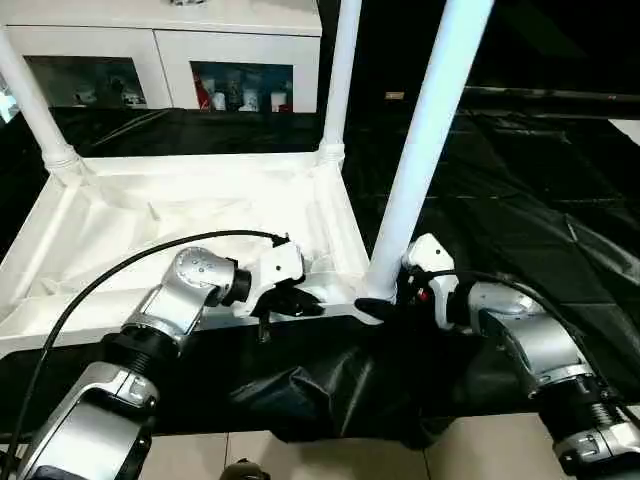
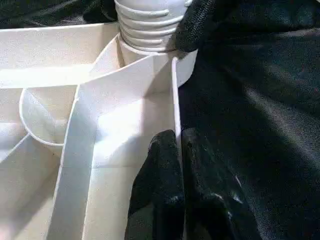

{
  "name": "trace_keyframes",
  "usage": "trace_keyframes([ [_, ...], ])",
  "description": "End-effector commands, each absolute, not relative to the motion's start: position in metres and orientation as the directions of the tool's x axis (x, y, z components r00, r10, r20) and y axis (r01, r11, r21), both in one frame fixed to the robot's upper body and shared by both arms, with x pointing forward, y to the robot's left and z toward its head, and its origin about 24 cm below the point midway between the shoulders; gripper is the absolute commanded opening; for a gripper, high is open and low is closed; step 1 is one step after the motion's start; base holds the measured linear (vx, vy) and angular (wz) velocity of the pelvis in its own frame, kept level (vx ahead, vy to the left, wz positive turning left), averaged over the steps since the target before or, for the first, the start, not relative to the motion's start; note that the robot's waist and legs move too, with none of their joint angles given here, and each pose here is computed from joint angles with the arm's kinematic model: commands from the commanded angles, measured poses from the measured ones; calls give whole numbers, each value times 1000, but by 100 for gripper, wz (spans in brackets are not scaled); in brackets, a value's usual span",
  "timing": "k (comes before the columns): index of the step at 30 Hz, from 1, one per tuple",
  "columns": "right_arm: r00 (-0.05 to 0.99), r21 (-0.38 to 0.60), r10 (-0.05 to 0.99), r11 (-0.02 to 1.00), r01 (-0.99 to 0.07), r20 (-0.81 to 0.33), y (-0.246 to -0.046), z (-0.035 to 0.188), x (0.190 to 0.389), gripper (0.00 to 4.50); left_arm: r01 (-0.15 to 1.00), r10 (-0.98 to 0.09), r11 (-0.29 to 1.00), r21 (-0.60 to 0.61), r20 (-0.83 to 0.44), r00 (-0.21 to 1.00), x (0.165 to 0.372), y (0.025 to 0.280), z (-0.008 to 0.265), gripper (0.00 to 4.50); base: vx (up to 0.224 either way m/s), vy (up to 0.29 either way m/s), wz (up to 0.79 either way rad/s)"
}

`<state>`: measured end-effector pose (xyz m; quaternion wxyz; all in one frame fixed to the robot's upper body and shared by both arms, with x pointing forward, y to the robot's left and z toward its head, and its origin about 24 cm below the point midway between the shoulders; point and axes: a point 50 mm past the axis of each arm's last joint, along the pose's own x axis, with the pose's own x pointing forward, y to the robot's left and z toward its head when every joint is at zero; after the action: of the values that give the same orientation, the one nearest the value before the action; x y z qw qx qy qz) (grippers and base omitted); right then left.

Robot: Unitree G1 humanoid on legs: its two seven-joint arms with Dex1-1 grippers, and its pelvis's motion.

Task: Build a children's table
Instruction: Rotate leg to tighten

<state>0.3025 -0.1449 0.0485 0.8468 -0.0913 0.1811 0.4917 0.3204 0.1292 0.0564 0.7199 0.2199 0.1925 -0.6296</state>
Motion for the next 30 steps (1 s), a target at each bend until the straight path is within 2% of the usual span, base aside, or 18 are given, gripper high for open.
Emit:
trace_keyframes([
  [1,428,4,806,470,-882,-408,-143,51,301,293,994,-832,66,92,-544,106,319,121,59,0,0,0,0],
  [4,437,3,807,477,-879,-397,-142,53,303,277,993,-832,64,95,-544,106,319,121,60,0,0,0,0],
  [12,447,50,811,500,-865,-379,-140,48,301,276,991,-827,95,95,-546,132,320,123,59,0,0,0,0],
  [13,482,55,794,537,-842,-371,-140,46,303,276,987,-819,129,98,-550,162,323,124,59,0,0,0,0],
  [14,569,78,742,630,-772,-355,-140,41,309,276,973,-807,202,110,-545,229,329,122,58,0,0,0,0],
  [17,724,132,593,797,-589,-351,-139,30,321,275,934,-772,332,133,-531,350,340,114,57,0,0,0,0],
  [22,830,173,410,912,-371,-378,-127,18,331,275,892,-739,435,127,-516,434,346,88,52,0,0,0,0],
  [23,854,195,331,942,-273,-402,-114,13,336,275,878,-732,466,113,-508,454,345,65,50,0,0,0,0],
  [27,861,201,282,956,-215,-423,-98,10,340,275,876,-741,474,93,-495,453,342,42,50,0,0,0,0],
  [30,853,220,314,945,-241,-417,-87,12,341,275,882,-753,463,91,-484,445,341,34,51,0,0,0,0],
])
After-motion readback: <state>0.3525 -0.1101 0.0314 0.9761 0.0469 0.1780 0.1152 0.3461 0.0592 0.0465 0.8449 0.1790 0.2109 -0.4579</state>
